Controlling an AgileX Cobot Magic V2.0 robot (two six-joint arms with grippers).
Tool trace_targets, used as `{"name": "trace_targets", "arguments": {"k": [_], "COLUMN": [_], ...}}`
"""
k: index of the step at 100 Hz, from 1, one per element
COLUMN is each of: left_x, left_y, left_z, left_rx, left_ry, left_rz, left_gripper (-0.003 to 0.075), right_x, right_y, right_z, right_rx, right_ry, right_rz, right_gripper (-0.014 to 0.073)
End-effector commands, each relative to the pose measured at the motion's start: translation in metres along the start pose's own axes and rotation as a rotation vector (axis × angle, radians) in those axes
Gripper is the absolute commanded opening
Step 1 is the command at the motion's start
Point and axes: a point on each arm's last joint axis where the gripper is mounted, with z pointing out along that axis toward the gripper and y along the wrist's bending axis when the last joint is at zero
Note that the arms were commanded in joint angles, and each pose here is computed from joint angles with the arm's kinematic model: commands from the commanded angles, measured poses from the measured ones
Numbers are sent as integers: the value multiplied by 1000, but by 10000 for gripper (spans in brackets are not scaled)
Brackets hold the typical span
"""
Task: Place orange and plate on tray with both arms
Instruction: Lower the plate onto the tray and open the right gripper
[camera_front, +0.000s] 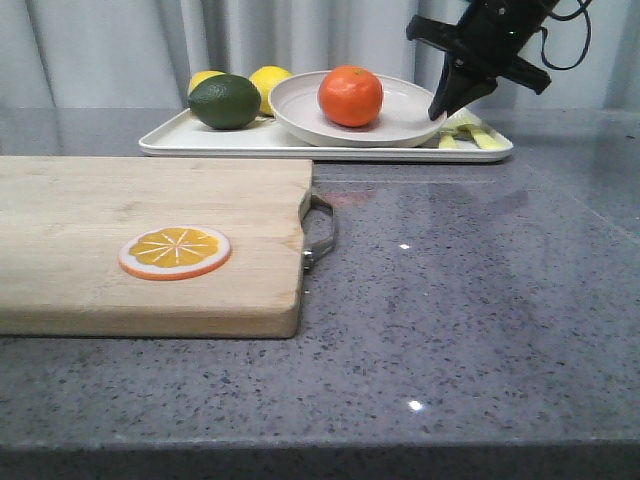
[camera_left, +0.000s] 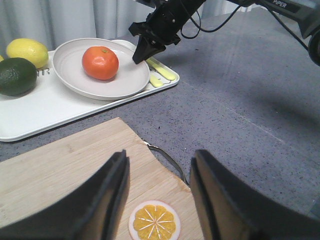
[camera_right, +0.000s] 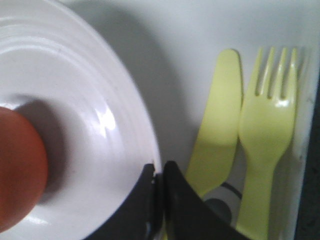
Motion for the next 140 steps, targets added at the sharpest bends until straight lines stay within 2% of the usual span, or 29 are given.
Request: {"name": "trace_targets", "arguments": {"k": [1, 36, 58, 78, 97, 117, 130, 140], "left_x": [-15, -15, -15, -15, -15, -15, -15, -15], "left_y": [-1, -1, -1, -1, -1, -1, -1, -1], "left_z": [-2, -2, -2, -2, -2, -2, -2, -2], "left_rx": [6, 6, 6, 6, 6, 6, 6, 6], "left_ry": [-102, -102, -102, -102, -102, -102, -102, -102], "left_rz": [-10, -10, -10, -10, -10, -10, -10, -10], "left_gripper": [281, 281, 281, 281, 281, 281, 281, 281], "right_x": [-19, -21, -20, -21, -21, -22, -23, -24], "right_y": [23, 23, 22, 21, 21, 21, 23, 26], "right_z": [-42, -42, -41, -39, -39, -40, -47, -58], "right_rx": [-55, -54, -52, -50, -49, -50, -44, -14], "right_ry": [-151, -171, -169, -170, -177, -189, -198, -202], "right_rz": [-21, -38, -38, -43, -48, -47, -58, -83], "right_gripper": [-57, -51, 19, 28, 158, 234, 348, 363]}}
